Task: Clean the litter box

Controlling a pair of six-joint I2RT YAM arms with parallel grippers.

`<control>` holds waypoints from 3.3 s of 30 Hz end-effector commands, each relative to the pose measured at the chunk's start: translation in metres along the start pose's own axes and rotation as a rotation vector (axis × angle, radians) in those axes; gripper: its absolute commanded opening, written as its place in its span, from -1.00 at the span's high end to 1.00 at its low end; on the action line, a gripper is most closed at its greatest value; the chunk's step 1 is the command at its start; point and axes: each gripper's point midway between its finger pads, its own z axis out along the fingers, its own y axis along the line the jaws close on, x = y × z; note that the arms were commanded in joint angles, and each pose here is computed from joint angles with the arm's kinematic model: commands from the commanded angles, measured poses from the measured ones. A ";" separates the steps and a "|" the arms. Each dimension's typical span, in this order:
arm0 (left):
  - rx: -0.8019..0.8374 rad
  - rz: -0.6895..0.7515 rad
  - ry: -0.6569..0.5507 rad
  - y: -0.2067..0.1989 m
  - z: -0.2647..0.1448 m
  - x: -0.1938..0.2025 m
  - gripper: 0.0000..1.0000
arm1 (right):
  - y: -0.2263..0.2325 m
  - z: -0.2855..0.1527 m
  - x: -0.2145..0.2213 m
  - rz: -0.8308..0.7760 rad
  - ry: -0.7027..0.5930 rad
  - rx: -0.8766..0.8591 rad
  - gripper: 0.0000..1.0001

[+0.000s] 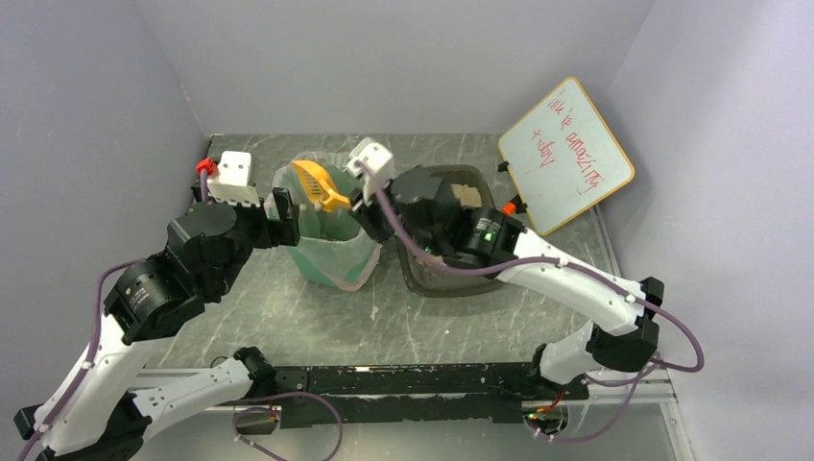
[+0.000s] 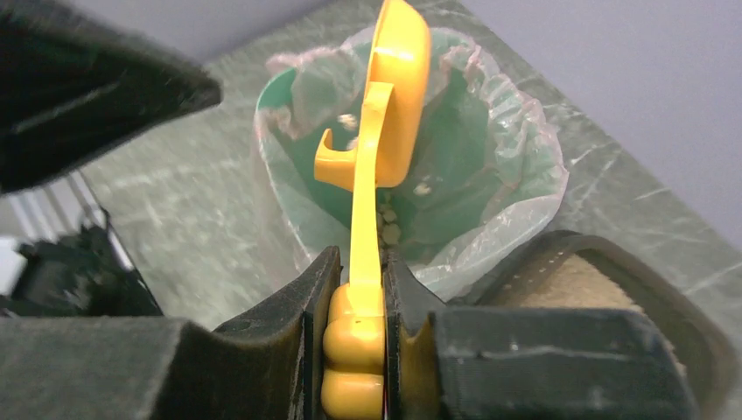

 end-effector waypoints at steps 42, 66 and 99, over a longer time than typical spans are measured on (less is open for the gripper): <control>0.036 0.019 0.006 -0.026 0.030 0.012 -0.85 | -0.098 -0.155 0.120 0.705 -0.060 0.603 1.00; 0.035 0.021 0.038 -0.027 0.029 0.014 -0.83 | -0.155 -0.072 0.267 1.183 0.122 0.738 1.00; 0.059 0.003 0.069 -0.028 0.017 0.006 -0.73 | -0.201 -0.007 0.331 1.248 -0.283 0.700 1.00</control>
